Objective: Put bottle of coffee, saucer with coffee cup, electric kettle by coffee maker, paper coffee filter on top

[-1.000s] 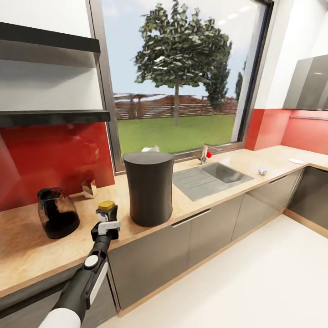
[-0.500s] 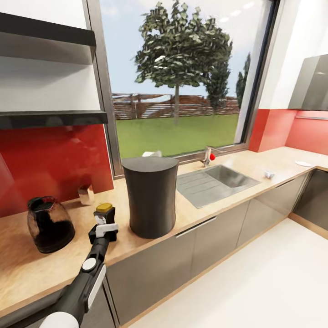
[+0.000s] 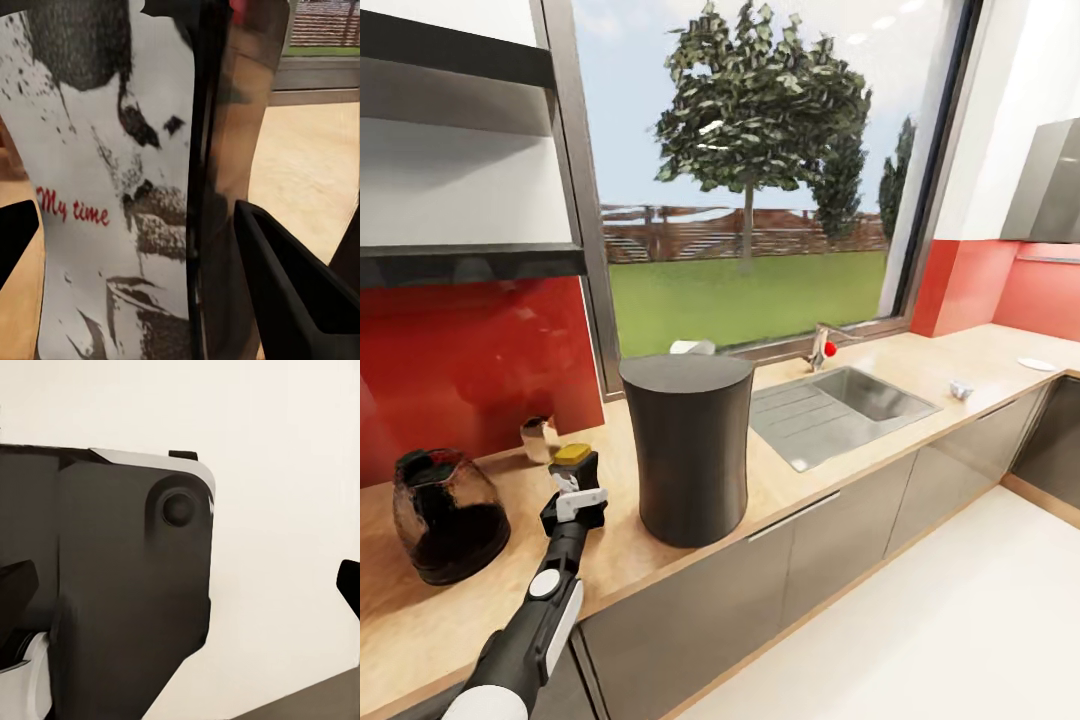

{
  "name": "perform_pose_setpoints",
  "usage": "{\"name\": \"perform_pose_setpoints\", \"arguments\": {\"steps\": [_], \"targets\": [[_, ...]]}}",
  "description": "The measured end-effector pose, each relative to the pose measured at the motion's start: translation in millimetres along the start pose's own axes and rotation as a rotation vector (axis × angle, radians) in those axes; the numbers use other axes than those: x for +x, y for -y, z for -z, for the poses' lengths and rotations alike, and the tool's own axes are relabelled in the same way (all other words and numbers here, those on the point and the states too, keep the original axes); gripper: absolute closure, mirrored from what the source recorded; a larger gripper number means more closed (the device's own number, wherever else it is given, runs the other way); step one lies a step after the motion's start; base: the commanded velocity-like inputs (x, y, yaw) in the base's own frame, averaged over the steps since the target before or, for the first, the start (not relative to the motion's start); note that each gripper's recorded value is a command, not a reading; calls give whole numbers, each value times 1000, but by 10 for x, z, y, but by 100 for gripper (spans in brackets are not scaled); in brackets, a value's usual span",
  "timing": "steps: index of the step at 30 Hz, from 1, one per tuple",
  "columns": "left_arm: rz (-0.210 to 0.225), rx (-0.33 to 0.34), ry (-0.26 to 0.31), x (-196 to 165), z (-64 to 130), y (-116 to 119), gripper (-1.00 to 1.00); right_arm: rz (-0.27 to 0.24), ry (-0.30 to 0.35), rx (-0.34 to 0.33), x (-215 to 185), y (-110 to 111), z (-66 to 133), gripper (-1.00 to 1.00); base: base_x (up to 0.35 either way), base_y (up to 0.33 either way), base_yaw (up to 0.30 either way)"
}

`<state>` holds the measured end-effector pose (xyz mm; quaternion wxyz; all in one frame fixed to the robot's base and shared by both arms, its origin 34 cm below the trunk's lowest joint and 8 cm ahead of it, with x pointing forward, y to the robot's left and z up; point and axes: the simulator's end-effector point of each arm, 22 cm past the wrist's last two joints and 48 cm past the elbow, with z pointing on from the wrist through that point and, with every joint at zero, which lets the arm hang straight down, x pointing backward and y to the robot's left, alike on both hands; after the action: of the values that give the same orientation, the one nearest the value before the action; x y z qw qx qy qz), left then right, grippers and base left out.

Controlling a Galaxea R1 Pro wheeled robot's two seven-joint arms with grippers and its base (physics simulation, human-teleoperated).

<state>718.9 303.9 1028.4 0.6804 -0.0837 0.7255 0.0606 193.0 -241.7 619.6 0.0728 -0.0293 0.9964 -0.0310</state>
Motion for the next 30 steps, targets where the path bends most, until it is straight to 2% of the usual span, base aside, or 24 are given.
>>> {"name": "perform_pose_setpoints", "arguments": {"steps": [4, 18, 22, 25, 30], "targets": [[-1, 0, 0, 5, 2, 0, 100, 1, 0, 0, 0, 0, 0, -100, 313, -23, 0], [-13, 7, -18, 123, 70, 4, 100, 5, 0, 0, -1, -1, 0, -100, 101, -56, 0], [-34, 4, -8, 83, 51, -81, 100, -5, 44, -34, -167, -217, 13, -100, 0, 0, 0], [-55, 6, -7, 130, 62, -127, 100, -12, 68, -37, -241, -228, 16, -100, 0, 0, 0], [-62, 5, -5, 126, 60, -147, 100, -17, 97, -37, -310, -224, 21, -100, 0, 0, 0]]}}
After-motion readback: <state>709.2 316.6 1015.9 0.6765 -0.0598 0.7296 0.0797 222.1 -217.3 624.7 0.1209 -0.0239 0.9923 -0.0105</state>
